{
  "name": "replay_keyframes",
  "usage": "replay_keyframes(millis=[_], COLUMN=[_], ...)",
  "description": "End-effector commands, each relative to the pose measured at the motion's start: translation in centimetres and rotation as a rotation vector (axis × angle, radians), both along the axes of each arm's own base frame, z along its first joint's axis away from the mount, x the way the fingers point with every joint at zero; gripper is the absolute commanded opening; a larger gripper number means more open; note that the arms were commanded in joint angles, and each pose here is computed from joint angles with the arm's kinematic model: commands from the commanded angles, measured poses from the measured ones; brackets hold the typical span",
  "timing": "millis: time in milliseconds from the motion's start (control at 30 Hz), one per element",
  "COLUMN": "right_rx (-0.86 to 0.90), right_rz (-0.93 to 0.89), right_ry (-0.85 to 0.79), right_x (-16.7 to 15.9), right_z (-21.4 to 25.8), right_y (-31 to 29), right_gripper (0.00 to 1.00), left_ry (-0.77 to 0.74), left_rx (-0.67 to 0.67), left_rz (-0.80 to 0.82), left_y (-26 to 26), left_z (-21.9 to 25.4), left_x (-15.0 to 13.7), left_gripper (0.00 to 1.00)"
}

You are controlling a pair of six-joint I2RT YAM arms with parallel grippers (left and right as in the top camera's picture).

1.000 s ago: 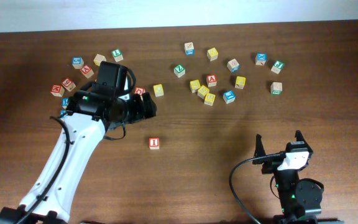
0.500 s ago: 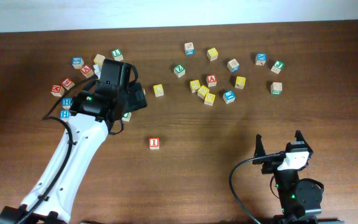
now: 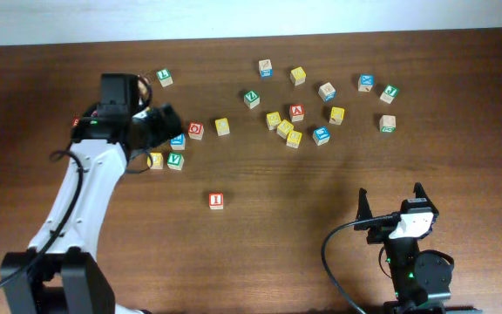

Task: Spell out ICRA
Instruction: 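Move the left gripper over the yellow C block and descend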

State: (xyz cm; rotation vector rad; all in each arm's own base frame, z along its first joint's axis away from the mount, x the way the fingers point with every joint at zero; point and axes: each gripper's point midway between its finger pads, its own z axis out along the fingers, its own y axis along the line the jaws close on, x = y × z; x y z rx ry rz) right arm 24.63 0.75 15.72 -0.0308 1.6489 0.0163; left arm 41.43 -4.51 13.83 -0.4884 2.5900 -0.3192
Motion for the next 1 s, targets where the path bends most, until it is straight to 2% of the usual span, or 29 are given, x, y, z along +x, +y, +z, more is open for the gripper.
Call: replay_keyframes(millis=[0,100,167,267,333,400,467,533,733,767,800,967], right_rx=[-0.003,-0.003,-0.003,-0.003,-0.003,-0.003,-0.003,-0.003,-0.003,-0.003,-0.003,-0.003], right_rz=[-0.004,-0.004,-0.004,-0.004,-0.004,-0.004,-0.004,-0.004,-0.004,-0.004,-0.004,-0.004], right_ry=[0.003,0.003,0.003,0.003,0.003,0.003,0.003,0.003,0.003,0.003,0.003,0.003], right_x=[0.0,0.0,0.0,0.0,0.0,0.0,0.0,0.0,0.0,0.0,0.0,0.0], right_z=[-0.2,-0.2,-0.2,-0.2,-0.2,-0.2,-0.2,-0.2,-0.2,-0.2,-0.2,-0.2], right_y=[-0.1,-0.1,-0.1,-0.1,-0.1,-0.1,-0.1,-0.1,-0.1,-0.1,-0.1,-0.1], right_gripper=[0.98,0.98,0.98,0.98,0.99,0.98,0.98,0.98,0.98,0.98,0.98,0.98], left_ry=[-0.077,-0.131,-0.08,0.047,0.113,0.127,0.105,0.108,0.189,0.192,0.199,0.25], left_rx=[-0.056,-0.007,0.056,0.112,0.142,0.208,0.204,0.196,0.229,0.23,0.233,0.258], left_rz=[-0.171,-0.233,-0.275,-0.321,-0.292,-0.197,-0.114,-0.096,-0.096,-0.096,-0.096,-0.099], left_y=[-5.4,-7.0,-8.2,-10.7,-11.9,-11.1,-11.2,-11.9,-12.9,-12.9,-12.9,-12.6], left_z=[2.8,8.4,9.1,5.4,1.6,-0.3,-1.3,-2.4,-7.4,-8.0,-8.3,-11.1], left_x=[1.4,3.4,4.3,4.8,5.3,6.2,7.5,7.9,7.4,7.6,7.5,7.2], left_gripper=[1.0,1.0,1.0,0.99,0.99,0.99,0.99,0.91,0.89,0.84,0.73,0.78])
